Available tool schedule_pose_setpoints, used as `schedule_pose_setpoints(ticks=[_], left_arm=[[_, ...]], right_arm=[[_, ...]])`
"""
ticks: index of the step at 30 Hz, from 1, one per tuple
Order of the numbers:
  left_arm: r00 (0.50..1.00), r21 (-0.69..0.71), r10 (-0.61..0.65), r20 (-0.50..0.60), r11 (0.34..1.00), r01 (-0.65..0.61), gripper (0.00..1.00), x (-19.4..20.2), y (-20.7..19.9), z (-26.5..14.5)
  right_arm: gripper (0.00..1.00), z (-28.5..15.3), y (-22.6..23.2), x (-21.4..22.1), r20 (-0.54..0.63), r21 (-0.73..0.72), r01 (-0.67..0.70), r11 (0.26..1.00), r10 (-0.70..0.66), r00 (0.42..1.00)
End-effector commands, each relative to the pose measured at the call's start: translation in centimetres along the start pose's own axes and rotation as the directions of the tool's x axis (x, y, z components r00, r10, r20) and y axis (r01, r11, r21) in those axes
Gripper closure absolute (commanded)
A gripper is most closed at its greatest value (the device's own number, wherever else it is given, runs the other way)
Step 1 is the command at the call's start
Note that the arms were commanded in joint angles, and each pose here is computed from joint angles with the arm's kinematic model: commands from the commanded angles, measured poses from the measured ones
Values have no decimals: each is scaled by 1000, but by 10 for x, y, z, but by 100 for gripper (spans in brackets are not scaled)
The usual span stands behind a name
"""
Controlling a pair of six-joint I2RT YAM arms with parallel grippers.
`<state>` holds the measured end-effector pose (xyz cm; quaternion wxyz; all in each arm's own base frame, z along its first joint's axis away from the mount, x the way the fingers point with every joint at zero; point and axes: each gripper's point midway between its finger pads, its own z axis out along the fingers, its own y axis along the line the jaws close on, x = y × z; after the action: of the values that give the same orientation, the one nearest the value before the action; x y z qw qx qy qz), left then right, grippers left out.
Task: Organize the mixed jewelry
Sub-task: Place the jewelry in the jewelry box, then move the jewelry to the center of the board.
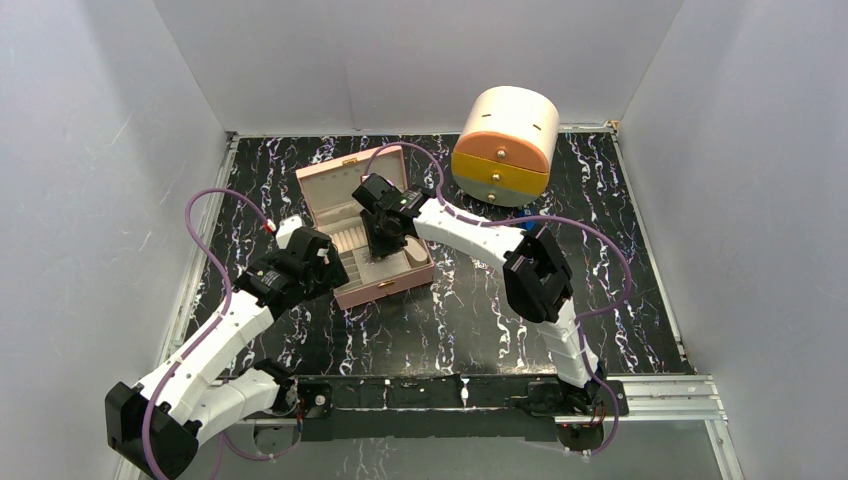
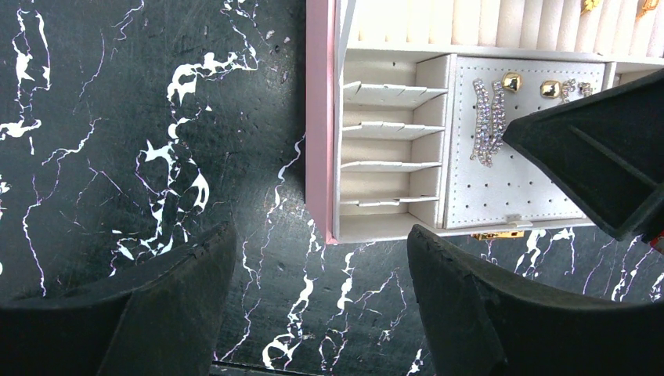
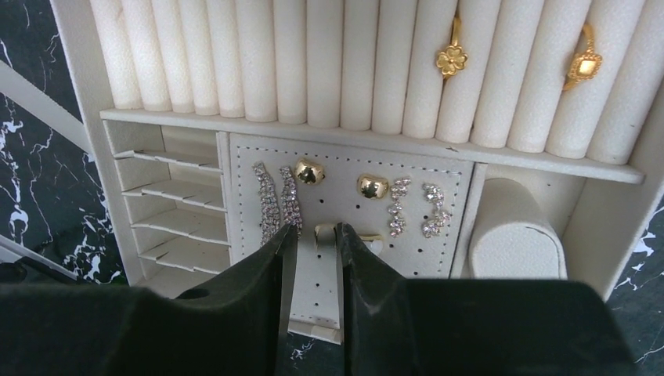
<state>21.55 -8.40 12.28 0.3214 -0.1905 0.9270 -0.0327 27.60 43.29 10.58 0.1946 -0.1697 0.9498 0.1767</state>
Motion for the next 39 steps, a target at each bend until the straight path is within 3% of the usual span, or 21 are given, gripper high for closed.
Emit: schedule_pose_setpoints(ticks=[1,12,22,30,39], left_arm=[[1000,-22,2,30,1000,-1,23,-9,3,-2],[999,-18,-3,38,1000,4,23,-13,1,-6],[994,71,-22,104,997,15,23,-42,-22,-24],[967,209,-92,236,977,42,22,-83,-48,-49],[944,289,-125,305,957,33,18,-102,-67,-55]], right_arm=[[64,-12,7,-11,30,-19,1,1000,0,1000],[57,-35,11,-26,88,-36,-29,999,32,996],[52,-108,-9,-55,272,-142,-149,978,184,945],[44,-151,-120,-41,393,-11,-366,930,341,854],[42,-129,-206,3,302,185,-481,857,417,857]])
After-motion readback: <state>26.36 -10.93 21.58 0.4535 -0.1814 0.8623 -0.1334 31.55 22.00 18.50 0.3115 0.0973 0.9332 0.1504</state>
